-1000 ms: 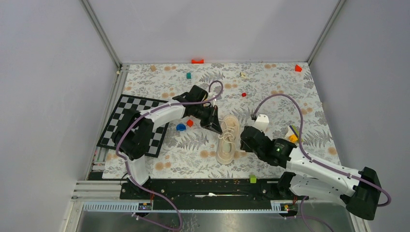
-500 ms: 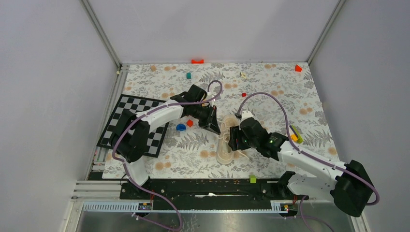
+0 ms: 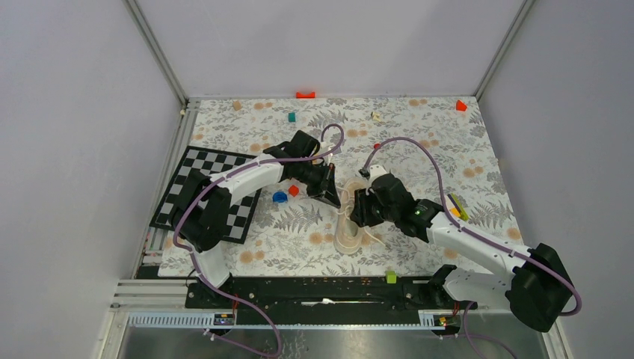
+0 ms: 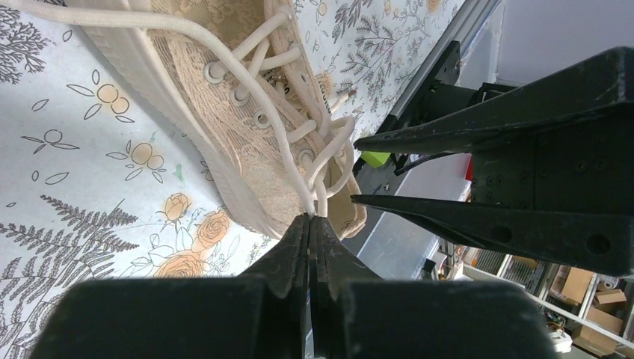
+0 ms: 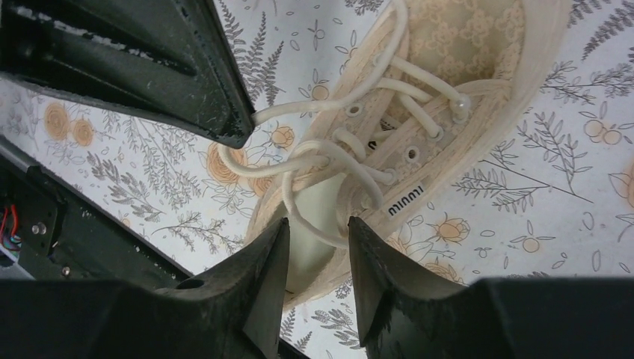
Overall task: Tie the shoes
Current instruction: Cross the shoelace with the shoelace.
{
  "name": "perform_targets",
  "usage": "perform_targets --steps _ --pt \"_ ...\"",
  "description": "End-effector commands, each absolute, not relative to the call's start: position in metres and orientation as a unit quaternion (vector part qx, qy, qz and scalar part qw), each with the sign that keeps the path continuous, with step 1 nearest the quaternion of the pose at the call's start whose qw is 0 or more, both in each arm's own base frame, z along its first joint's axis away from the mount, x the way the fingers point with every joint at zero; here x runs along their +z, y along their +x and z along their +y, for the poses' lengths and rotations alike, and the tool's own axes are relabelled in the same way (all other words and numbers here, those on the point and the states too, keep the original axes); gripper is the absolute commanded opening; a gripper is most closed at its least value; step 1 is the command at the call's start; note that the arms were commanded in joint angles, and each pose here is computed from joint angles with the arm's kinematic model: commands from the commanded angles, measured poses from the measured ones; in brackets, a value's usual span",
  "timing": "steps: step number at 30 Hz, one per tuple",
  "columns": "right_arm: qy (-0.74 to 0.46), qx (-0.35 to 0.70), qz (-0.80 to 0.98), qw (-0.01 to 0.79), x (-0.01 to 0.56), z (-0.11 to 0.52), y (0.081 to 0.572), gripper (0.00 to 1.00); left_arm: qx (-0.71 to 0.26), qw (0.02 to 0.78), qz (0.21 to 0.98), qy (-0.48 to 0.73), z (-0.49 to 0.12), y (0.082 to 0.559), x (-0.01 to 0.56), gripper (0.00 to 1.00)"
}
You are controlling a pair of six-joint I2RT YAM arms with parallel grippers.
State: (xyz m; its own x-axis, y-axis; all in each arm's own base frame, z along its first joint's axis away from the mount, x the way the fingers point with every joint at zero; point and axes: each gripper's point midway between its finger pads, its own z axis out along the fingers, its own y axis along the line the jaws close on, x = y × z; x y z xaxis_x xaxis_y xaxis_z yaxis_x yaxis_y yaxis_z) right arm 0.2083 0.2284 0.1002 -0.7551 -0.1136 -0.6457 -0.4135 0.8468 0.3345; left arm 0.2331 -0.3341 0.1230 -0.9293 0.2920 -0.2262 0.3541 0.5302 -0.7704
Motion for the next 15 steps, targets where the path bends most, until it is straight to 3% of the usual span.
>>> perform_targets --steps 1,9,15 --pt "-0.171 0.248 0.900 0.316 0.100 0.233 0.206 0.41 -0.466 0.072 0.857 0.207 -0.342 0.245 0.149 0.00" --pt "-0.198 0.214 0.906 0.308 0.091 0.229 0.210 0.36 -0.467 0.071 0.857 0.205 -0.344 0.247 0.149 0.00" --pt "-0.190 0.205 0.904 0.323 0.098 0.226 0.213 0.19 -0.467 0.070 0.857 0.205 -0.344 0.247 0.149 0.00"
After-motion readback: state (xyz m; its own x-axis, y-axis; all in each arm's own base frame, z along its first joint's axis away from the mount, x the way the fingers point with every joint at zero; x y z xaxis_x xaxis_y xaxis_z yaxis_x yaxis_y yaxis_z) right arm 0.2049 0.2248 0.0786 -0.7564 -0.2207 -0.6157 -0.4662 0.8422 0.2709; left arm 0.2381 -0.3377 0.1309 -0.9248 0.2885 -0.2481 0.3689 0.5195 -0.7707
